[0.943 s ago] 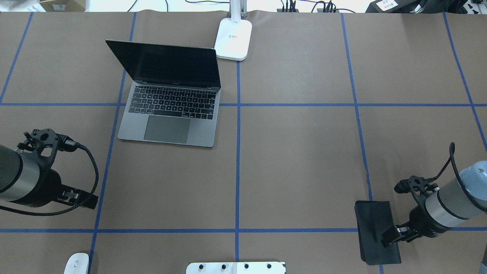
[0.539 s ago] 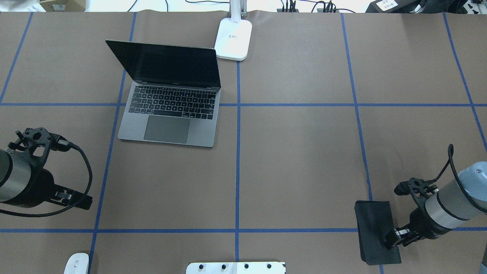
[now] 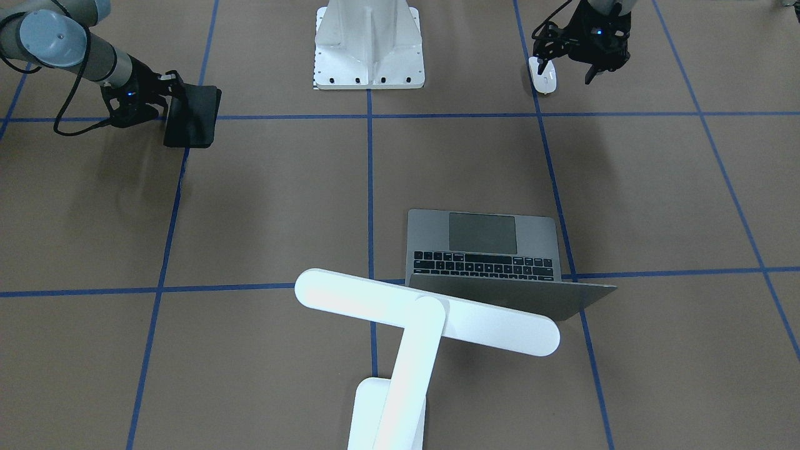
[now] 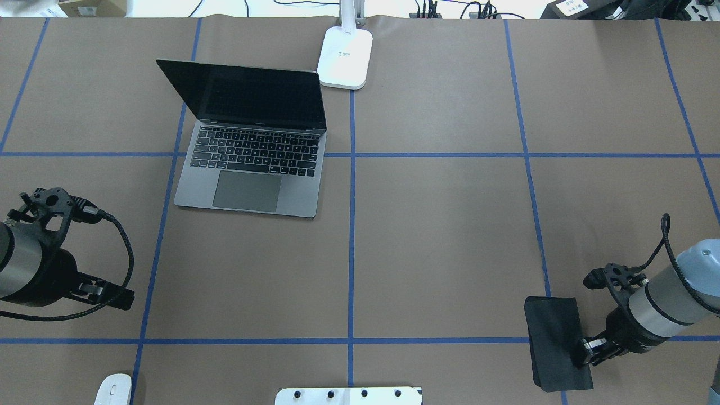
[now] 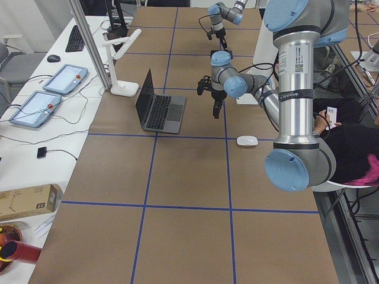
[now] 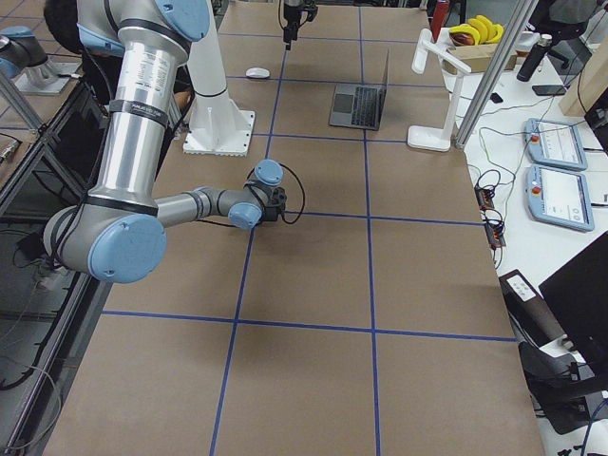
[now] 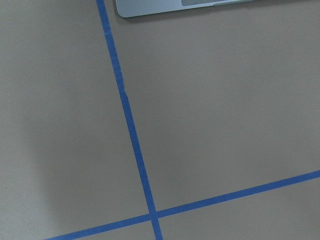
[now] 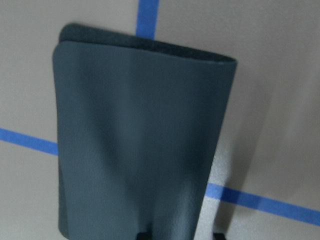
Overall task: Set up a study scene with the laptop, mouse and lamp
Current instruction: 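Grasp the edge of the black mouse pad with the right gripper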
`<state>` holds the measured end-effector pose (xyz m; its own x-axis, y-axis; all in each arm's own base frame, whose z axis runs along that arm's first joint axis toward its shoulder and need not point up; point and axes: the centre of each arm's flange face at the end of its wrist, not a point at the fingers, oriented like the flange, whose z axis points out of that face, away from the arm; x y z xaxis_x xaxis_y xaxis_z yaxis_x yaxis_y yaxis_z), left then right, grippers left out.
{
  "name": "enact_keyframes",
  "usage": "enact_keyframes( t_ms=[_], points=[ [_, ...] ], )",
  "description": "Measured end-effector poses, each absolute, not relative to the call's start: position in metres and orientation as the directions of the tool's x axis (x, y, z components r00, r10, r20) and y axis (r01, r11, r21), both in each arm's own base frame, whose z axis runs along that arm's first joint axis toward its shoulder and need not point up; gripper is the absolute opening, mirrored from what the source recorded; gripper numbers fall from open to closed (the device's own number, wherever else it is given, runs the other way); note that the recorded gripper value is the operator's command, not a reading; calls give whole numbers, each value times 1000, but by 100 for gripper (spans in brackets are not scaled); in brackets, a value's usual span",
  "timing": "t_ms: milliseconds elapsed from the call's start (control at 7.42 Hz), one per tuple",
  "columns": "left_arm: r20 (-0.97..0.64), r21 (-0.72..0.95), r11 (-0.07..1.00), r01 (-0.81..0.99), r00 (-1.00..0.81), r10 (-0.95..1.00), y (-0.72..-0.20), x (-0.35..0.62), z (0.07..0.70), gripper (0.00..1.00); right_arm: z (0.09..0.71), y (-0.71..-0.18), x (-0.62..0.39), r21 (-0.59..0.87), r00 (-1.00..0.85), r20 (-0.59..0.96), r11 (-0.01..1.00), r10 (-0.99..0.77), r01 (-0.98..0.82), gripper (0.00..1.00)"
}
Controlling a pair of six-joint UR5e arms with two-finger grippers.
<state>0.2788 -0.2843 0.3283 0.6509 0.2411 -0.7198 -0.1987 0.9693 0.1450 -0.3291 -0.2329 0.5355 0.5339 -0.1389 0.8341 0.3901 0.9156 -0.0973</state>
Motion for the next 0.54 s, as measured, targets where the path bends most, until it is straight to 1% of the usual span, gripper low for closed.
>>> enact_keyframes(
  t_ms=[135, 539],
  points=[
    [-720, 147, 969, -199, 650, 242, -284, 278, 328, 97, 535, -234, -329, -96, 533, 835, 916, -140, 390, 13],
    [-718, 153, 967, -205, 649, 251, -282, 274, 328, 97, 531, -241, -324, -78, 528, 838, 926, -140, 370, 11]
  ],
)
